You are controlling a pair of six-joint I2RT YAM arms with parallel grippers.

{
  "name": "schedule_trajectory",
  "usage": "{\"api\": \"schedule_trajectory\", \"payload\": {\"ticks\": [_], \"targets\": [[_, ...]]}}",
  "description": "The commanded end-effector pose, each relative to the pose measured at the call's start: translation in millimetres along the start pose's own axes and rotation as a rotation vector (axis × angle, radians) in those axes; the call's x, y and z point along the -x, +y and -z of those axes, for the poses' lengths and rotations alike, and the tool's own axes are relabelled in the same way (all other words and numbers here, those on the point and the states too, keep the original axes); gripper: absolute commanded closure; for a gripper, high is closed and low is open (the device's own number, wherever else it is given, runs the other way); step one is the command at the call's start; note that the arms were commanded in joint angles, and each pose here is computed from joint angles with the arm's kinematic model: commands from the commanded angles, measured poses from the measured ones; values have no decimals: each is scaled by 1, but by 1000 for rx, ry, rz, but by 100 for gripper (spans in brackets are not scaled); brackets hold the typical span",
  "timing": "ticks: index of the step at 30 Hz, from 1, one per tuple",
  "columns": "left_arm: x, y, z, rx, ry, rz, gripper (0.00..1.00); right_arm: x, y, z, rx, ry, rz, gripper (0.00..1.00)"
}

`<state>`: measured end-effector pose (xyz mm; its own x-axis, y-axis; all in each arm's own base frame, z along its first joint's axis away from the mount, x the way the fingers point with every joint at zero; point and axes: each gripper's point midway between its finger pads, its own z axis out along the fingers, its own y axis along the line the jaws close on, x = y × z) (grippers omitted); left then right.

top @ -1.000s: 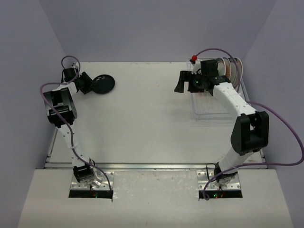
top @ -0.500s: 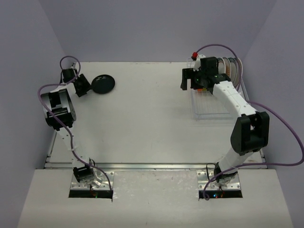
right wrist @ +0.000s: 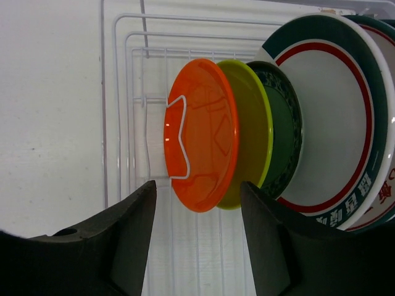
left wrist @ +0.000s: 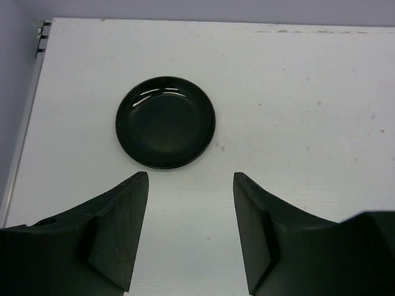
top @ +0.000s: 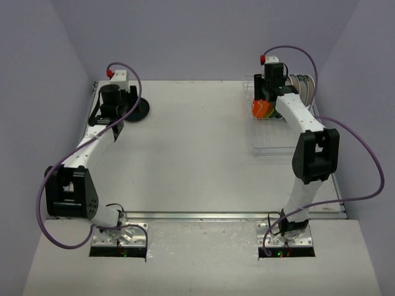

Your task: Unload the plates from the dish rack

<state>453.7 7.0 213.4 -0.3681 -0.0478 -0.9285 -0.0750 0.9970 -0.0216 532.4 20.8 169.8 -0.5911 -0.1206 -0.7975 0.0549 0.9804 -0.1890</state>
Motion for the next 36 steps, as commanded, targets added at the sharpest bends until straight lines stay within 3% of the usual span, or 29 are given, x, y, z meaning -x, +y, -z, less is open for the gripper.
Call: {"api": "schedule_trajectory", "payload": {"ticks": [1,14,20,22,25,30,36], "targets": [[-4,19,2,66,-6,-35,45,30,-19,-12,-85,-78,-37,45],[-16,20,3,75,38,-38,45,-2,-20,-54,-73,2,-78,53],[-16,21,3,81,39,-36,45,6,-26,-57,-101,-19,-88,81],[-17,22,3,85,42,-35,45,14,-28,-52,-106,-36,-90,92],[-16,22,4,88,41,-30,44,36,-34,-31,-111,-89,-89,100],[-5,20,0,82,49,-16,33,78,-44,12,-133,-216,-42,100],[21,-7,7,-60,32,13,30,118,-59,70,-142,-349,-11,100]]}}
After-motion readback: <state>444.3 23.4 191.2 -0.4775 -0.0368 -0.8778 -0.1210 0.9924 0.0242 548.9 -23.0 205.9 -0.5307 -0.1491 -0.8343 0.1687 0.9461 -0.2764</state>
